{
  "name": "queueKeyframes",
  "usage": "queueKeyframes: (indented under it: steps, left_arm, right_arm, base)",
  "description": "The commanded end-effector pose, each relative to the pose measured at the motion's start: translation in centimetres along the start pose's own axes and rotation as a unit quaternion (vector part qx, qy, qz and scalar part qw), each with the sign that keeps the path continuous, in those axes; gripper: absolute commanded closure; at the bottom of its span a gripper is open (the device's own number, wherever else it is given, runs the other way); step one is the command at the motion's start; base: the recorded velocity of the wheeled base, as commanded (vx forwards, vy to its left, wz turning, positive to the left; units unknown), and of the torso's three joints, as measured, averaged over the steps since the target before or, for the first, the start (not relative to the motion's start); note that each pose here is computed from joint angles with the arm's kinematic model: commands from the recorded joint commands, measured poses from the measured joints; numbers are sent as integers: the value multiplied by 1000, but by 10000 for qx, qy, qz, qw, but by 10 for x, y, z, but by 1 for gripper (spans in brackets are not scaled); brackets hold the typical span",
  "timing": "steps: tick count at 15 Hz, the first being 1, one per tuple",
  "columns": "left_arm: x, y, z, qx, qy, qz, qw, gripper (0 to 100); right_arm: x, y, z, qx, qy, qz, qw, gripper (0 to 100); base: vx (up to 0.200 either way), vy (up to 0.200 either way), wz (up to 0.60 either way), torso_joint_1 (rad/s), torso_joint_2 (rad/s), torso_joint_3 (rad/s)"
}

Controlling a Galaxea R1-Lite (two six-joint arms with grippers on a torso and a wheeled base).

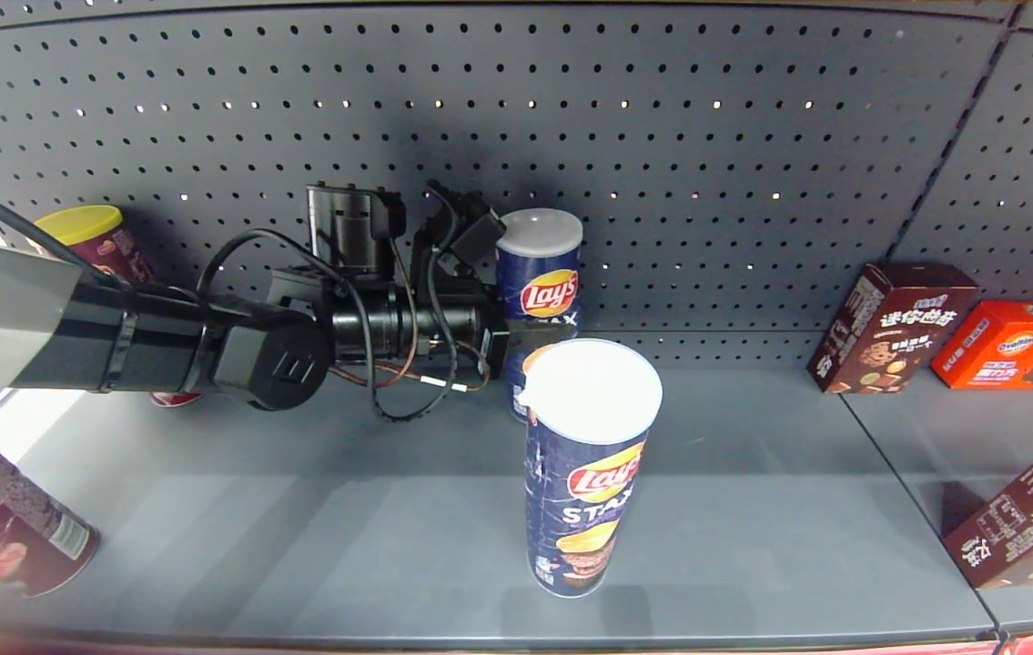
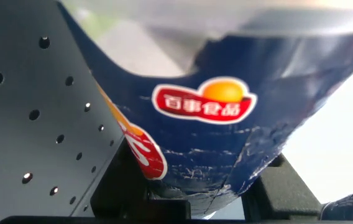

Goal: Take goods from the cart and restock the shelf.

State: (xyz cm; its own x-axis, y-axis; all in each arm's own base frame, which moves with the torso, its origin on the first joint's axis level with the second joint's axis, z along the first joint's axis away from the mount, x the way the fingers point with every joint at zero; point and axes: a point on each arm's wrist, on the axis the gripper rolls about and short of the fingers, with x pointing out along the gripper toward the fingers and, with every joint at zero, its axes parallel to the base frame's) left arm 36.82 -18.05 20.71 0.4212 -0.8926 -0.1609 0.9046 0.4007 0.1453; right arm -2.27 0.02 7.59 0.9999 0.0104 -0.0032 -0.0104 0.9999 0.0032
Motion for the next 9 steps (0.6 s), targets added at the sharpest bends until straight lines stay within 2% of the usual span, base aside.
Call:
queueKeyframes:
  steps: [1,3,6,7,9]
  left_arm:
    - [1,0,-1,-3,5,-7,10000,100]
    - [3,0,-4,-18,32,-23,10000,100]
    - [4,-1,-7,38,86,-31,10000,100]
    - [4,-2,-8,47,103,-37,9999,0]
    - [3,-2,-9,40,117,-49,9999,0]
  right_arm:
    - [0,0,0,-1,-1,2,10000,0]
    - [0,0,0,-1,7,2,10000,0]
    - [0,0,0,-1,7,2,10000,0]
    - [0,0,0,-1,7,2,10000,0]
    - [0,0,0,-1,7,2,10000,0]
  base:
    - [0,0,0,0,0,0]
    - [0,0,0,0,0,0]
    - [0,0,0,0,0,0]
    - [0,0,0,0,0,0]
    - [0,0,0,0,0,0]
